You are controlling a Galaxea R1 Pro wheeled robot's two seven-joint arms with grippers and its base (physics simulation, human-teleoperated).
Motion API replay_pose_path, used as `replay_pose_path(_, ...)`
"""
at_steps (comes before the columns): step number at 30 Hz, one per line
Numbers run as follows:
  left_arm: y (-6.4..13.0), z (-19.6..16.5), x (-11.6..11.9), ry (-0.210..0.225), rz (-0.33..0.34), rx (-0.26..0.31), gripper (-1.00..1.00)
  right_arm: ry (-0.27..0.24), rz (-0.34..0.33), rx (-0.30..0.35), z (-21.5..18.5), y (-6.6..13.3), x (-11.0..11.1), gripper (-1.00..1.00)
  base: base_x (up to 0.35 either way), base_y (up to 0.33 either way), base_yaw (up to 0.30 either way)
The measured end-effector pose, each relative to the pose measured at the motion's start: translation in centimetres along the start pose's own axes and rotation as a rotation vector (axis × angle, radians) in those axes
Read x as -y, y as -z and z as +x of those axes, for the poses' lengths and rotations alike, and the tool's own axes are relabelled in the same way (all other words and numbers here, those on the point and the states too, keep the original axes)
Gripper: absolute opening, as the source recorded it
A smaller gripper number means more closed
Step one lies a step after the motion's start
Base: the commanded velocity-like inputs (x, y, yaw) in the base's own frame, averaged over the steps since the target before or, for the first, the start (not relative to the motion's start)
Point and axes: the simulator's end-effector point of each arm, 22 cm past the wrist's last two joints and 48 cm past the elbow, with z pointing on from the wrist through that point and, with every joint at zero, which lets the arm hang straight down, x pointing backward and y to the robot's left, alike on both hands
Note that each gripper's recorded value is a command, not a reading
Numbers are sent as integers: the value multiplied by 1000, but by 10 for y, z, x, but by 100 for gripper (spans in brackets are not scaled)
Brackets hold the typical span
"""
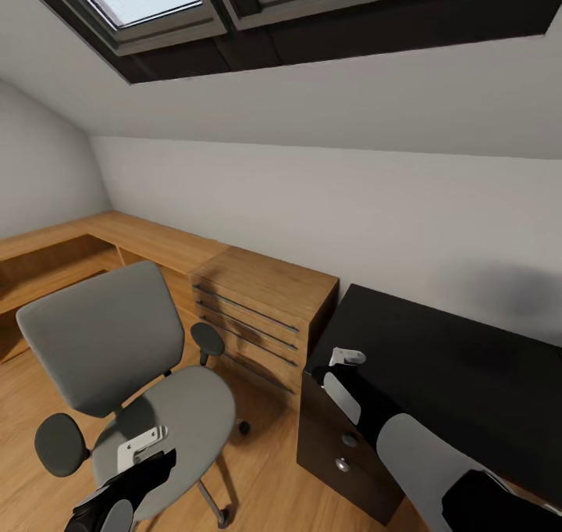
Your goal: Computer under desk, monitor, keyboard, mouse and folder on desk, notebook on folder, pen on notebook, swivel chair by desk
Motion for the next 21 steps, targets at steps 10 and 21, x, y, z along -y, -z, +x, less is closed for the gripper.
replay_pose_path(10,0,0,0,0,3,1,100,0,1,1,0,1,0,100,146,0,0)
replay_pose_path(21,0,0,1,-1,3,-1,100,1,0,0,0,1,-1,100,212,0,0)
